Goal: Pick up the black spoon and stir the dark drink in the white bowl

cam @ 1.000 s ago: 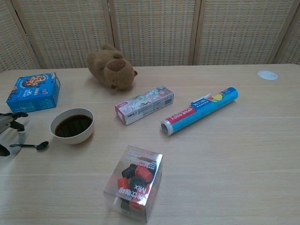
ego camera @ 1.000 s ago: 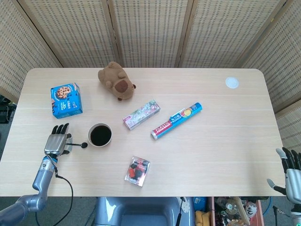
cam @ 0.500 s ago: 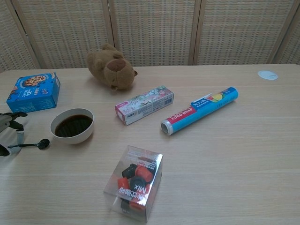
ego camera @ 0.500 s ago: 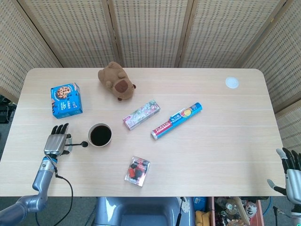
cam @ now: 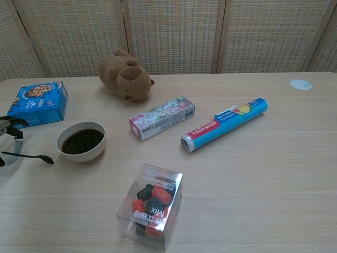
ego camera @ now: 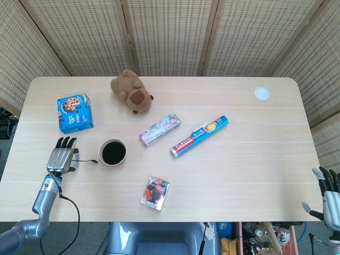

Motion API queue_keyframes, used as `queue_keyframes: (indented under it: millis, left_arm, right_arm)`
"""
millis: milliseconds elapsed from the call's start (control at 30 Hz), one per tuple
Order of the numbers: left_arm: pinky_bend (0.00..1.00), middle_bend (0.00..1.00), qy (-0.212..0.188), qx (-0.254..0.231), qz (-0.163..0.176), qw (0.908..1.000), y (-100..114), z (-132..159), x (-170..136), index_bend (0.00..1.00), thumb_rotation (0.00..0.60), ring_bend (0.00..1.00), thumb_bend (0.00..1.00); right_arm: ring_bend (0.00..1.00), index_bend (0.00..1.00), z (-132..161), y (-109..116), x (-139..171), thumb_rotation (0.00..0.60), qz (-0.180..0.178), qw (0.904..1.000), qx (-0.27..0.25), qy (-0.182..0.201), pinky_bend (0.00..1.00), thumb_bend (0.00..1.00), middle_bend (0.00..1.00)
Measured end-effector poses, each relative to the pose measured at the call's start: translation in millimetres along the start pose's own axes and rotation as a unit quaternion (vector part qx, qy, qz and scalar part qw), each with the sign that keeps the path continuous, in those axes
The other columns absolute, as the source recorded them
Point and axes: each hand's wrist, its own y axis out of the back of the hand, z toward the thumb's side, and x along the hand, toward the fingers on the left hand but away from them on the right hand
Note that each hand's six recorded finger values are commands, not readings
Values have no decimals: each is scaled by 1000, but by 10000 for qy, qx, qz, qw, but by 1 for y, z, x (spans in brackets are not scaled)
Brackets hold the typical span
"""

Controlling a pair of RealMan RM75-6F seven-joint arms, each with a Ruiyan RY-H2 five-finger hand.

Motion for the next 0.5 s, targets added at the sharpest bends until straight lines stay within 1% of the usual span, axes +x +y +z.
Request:
queue_keyframes:
  millis: [200,500]
  left_arm:
    - [0,205,-140,291,132,9994,23,1,-1,593,600,0,381]
    - [0,266,-357,721,425,9958,60,6,-3,630,600,25,381]
  right_arm:
    - [28,142,-1,-1,0,600,-2,10000,-24,16,100,213,170]
    - [28,141,-2,0,1,600,-10,10000,-42,23,100,212,170]
